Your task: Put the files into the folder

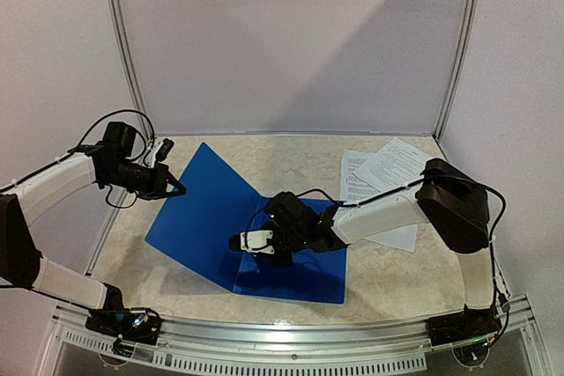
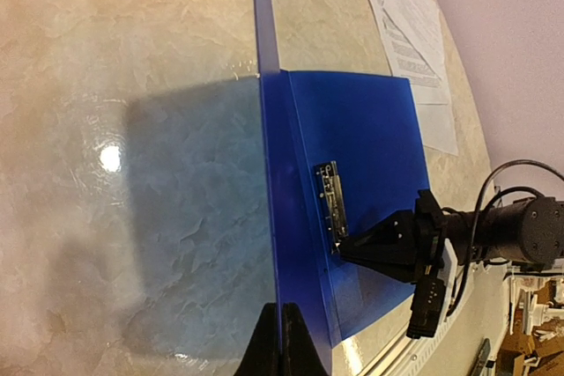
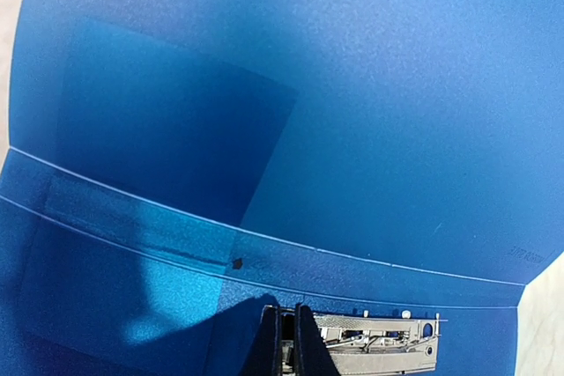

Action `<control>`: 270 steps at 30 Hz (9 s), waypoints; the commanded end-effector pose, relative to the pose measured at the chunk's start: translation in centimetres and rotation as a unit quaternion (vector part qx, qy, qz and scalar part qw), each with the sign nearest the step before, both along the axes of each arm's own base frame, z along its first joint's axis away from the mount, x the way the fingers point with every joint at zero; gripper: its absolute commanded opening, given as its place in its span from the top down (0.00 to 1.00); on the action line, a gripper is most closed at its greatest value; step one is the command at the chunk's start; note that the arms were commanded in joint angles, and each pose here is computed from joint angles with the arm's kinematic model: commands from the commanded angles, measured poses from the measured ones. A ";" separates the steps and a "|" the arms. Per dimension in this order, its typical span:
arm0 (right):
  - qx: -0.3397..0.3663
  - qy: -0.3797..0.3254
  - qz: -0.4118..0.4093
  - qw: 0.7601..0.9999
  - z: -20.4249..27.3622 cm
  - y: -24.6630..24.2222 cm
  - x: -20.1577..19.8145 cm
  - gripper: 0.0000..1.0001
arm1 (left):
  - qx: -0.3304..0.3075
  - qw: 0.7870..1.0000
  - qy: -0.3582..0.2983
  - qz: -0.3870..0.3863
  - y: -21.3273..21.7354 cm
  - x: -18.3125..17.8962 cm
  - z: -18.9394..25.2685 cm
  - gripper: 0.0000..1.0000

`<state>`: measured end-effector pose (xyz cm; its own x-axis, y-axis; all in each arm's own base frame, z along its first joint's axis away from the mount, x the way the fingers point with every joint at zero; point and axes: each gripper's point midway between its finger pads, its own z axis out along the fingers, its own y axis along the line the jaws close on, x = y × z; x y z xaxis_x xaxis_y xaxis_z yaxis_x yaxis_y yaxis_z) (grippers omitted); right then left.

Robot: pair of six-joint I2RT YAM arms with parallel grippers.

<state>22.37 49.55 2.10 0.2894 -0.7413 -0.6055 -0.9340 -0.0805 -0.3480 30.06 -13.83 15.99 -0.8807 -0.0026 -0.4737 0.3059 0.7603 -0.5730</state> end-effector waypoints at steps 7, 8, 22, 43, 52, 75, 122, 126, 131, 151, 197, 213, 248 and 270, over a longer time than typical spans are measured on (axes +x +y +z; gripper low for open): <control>-0.222 0.108 -0.018 0.969 -12.3 -10.1 -4.9 0.98 | 0.005 1.000 -0.009 -0.006 0.0 -0.1 0.4 1.00; -0.234 0.109 -0.014 0.966 -12.8 -10.7 -5.1 0.98 | 0.006 1.000 -0.010 -0.005 0.1 0.0 0.4 1.00; -0.295 0.117 0.011 0.948 -15.4 -14.4 -7.8 0.99 | 0.011 1.000 -0.008 -0.002 0.3 0.1 0.2 1.00; -0.198 0.157 -0.058 0.966 -11.7 -13.6 -6.1 1.00 | 0.053 0.999 -0.010 0.000 1.1 0.1 -0.3 1.00; -0.186 0.160 -0.064 0.967 -11.1 -13.1 -5.7 1.00 | 0.053 0.999 -0.009 0.000 1.1 0.1 -0.3 1.00; 0.039 0.060 -0.158 0.985 4.6 -3.7 4.7 1.00 | 0.043 0.999 -0.014 -0.007 0.7 -0.1 0.1 1.00; 0.128 0.052 -0.305 0.942 8.6 -1.8 16.4 0.86 | 0.046 0.999 -0.020 0.001 0.9 -0.1 0.2 1.00; 0.161 0.118 -0.383 0.902 13.4 -5.0 18.0 0.76 | 0.047 0.999 -0.015 0.010 1.2 0.0 -0.2 1.00; 0.189 0.265 -0.527 0.785 14.1 -15.5 20.5 0.73 | 0.045 0.999 -0.017 0.017 1.2 0.1 -0.1 1.00; 0.357 0.369 -0.793 0.329 5.1 -50.7 23.5 0.58 | 0.048 0.998 -0.021 0.027 1.8 0.3 -0.1 1.00; 0.490 0.414 -0.693 0.330 1.8 -50.5 29.0 0.64 | 0.047 0.998 -0.013 0.026 1.8 0.4 -0.5 1.00; 0.452 0.466 -0.695 0.309 -2.2 -48.1 30.7 0.90 | 0.047 0.998 -0.019 0.027 1.9 0.4 -0.2 1.00; 0.358 0.528 -0.425 0.643 24.5 -20.6 10.9 1.00 | 0.048 0.998 -0.027 0.033 2.1 0.4 0.1 1.00; 0.192 0.564 -0.613 0.519 4.5 -25.2 4.9 1.00 | 0.045 0.998 -0.026 0.033 2.0 0.4 0.0 1.00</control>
<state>27.58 25.58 9.66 -0.9571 0.2862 -0.0444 0.1444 0.6044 0.7835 30.18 -12.13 15.72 -0.8705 -0.0069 -0.4921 0.2741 0.8237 -0.4965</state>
